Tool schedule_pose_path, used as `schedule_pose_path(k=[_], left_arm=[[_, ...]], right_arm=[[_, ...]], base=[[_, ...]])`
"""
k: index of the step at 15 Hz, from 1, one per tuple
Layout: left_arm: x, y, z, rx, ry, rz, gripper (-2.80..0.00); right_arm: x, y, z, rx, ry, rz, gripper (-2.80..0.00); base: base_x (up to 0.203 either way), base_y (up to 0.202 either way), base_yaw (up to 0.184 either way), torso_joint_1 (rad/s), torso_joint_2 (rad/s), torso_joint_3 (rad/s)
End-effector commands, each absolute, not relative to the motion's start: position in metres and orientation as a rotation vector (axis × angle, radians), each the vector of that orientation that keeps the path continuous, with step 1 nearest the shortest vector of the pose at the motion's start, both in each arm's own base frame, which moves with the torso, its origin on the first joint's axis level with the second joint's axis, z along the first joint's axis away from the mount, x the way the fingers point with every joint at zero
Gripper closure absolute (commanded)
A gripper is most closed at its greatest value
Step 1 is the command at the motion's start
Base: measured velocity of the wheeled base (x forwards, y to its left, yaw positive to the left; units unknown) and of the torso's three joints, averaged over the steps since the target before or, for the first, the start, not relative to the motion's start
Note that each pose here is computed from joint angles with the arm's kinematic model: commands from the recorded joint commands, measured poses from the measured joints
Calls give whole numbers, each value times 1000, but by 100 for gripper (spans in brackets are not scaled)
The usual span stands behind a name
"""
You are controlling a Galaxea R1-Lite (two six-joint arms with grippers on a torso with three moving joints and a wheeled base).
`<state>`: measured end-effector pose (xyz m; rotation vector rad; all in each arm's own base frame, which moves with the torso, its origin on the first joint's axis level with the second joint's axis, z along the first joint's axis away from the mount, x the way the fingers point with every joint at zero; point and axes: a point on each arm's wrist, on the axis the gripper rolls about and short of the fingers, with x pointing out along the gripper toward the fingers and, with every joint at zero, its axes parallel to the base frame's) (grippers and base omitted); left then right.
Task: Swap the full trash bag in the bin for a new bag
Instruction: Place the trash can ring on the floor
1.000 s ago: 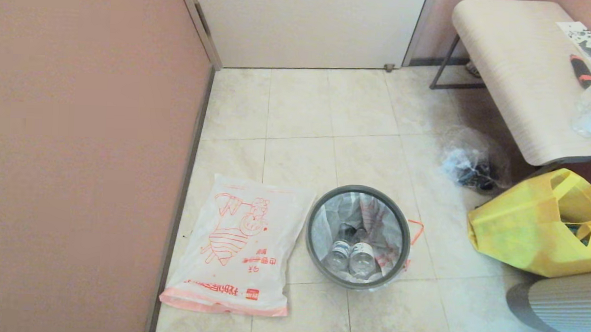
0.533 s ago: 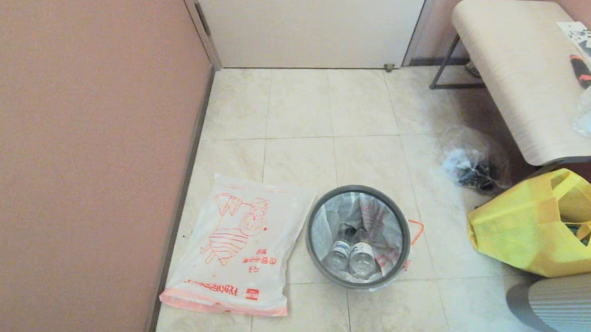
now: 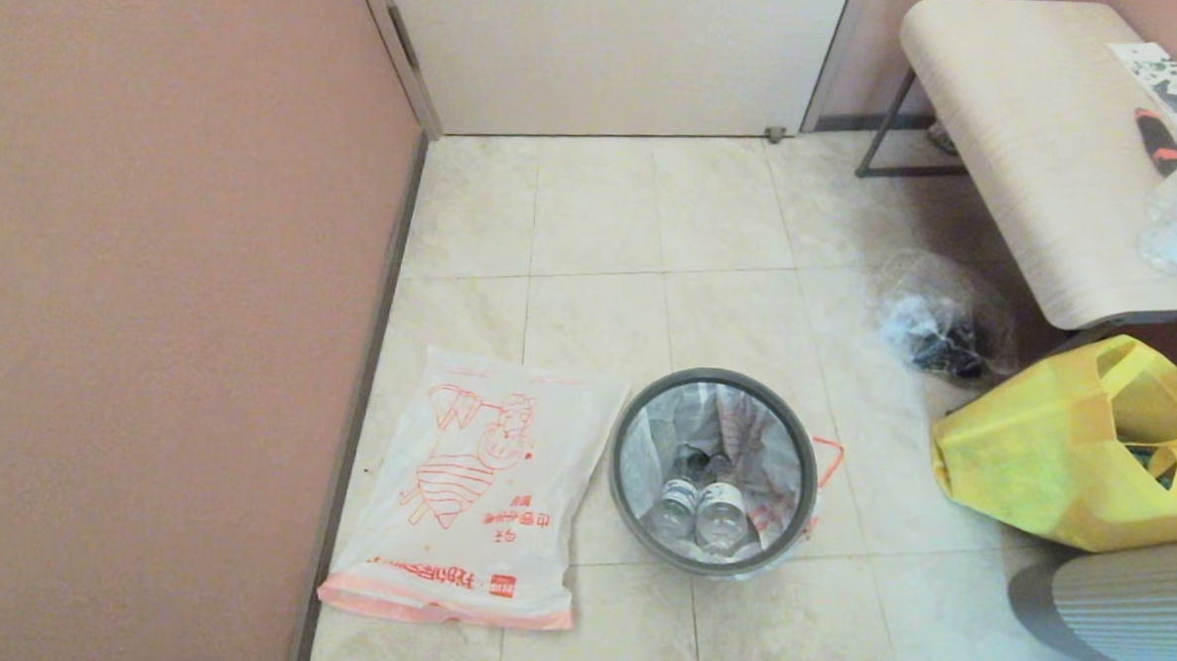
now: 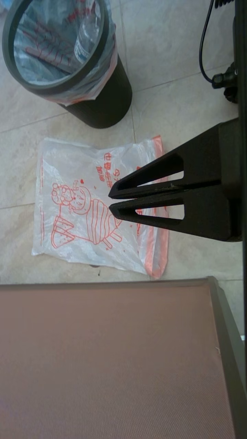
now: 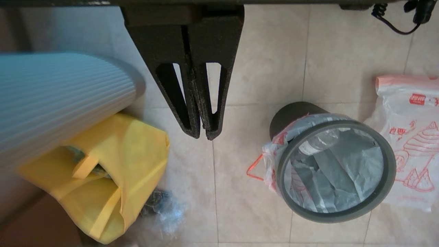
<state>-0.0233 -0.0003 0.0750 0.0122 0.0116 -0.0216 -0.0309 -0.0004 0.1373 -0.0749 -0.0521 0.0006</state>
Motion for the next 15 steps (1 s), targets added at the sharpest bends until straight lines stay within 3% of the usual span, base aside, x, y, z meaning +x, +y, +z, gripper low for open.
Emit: schedule_pose_path(k=[1, 5, 9, 15], left_arm=[[-23, 0, 75, 12, 13, -22, 0], [-23, 0, 75, 12, 14, -22, 0], [-23, 0, 75, 12, 12, -22, 0], [-23, 0, 75, 12, 12, -22, 0]], right_arm=[[-14, 0, 175, -97, 9, 8, 0], [37, 0, 226, -157, 135, 14, 0], [143, 6, 243, -151, 388, 44, 0], [302, 65, 191, -89, 680, 25, 0]], base=[[0, 0, 0, 0, 0, 0], [0, 0, 0, 0, 0, 0], [0, 0, 0, 0, 0, 0], [0, 0, 0, 0, 0, 0]])
